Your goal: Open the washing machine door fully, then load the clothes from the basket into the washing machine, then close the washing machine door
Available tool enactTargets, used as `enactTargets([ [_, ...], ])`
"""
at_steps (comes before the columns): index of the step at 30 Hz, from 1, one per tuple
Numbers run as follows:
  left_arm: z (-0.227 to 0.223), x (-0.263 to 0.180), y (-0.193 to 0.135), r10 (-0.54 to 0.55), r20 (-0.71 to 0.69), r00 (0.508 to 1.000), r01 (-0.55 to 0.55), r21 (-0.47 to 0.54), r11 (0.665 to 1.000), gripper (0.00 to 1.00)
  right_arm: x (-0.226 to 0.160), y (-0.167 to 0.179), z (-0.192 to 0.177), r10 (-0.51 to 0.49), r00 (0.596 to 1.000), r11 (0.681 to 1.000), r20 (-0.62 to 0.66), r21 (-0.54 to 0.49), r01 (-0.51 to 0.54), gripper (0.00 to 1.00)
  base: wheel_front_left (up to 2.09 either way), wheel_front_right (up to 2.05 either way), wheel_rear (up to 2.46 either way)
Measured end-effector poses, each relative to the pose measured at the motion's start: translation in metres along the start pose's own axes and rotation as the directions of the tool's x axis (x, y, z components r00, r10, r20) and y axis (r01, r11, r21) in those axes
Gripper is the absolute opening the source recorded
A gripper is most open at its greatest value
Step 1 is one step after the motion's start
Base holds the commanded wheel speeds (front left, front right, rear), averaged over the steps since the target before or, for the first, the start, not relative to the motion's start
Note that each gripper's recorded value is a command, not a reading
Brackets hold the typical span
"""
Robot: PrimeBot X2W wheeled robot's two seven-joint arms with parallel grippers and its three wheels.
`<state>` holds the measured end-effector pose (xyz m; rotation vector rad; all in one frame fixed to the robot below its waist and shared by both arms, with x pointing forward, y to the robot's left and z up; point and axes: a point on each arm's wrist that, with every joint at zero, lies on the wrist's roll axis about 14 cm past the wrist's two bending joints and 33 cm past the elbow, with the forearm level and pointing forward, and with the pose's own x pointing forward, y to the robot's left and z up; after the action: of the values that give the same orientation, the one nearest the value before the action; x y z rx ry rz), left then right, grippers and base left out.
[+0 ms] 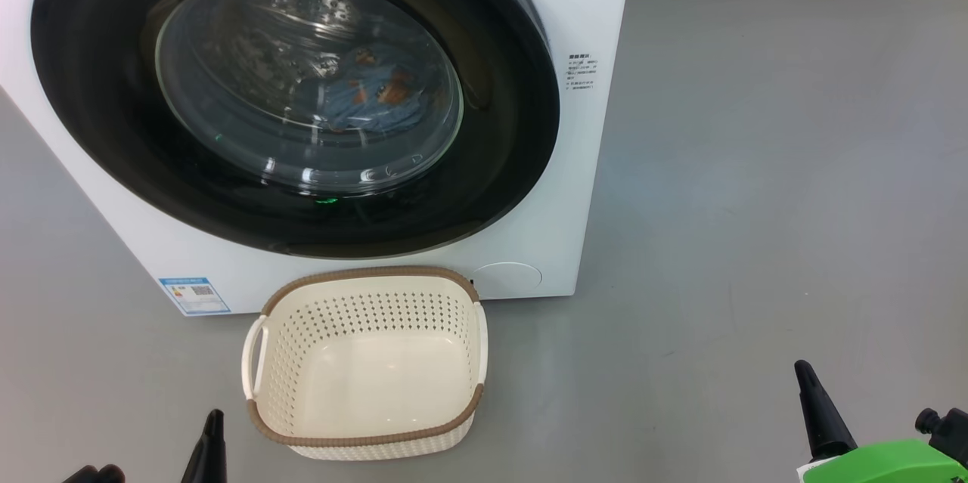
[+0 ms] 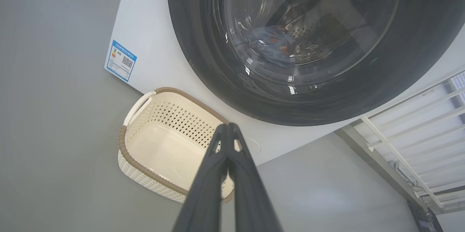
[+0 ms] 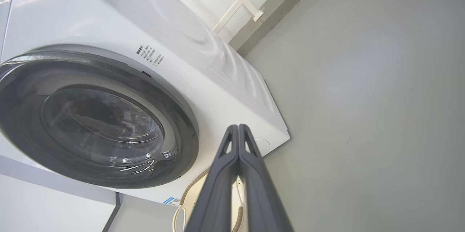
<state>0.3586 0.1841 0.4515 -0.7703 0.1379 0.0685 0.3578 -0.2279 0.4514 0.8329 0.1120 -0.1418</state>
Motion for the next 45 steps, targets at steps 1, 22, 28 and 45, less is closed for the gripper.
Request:
enactTargets([
  [1,0.0,0.0,0.0,0.002,-0.002,1.0,-0.002,-0.013,1.0,0.0,0.0,0.001,-0.001,0.0,1.0,1.0,0.001,0.014,0.0,0.0,0.0,0.0,0.0],
  [22,0.005,0.004,-0.002,0.002,-0.006,1.0,-0.004,-0.241,0.971,0.0,0.002,0.006,0.0,0.001,1.0,0.976,-0.006,0.22,0.0,0.0,0.0,0.0,0.0],
  [28,0.006,0.004,-0.002,0.002,-0.009,1.0,-0.004,-0.303,0.953,0.0,0.006,0.015,0.001,0.02,1.0,0.959,-0.001,0.284,-0.019,0.0,0.0,0.0,0.0],
  [45,0.012,0.007,-0.006,-0.016,-0.002,1.0,0.013,-0.468,0.883,0.0,0.007,0.019,0.001,0.033,0.999,0.903,-0.006,0.428,-0.027,0.0,0.0,0.0,0.0],
])
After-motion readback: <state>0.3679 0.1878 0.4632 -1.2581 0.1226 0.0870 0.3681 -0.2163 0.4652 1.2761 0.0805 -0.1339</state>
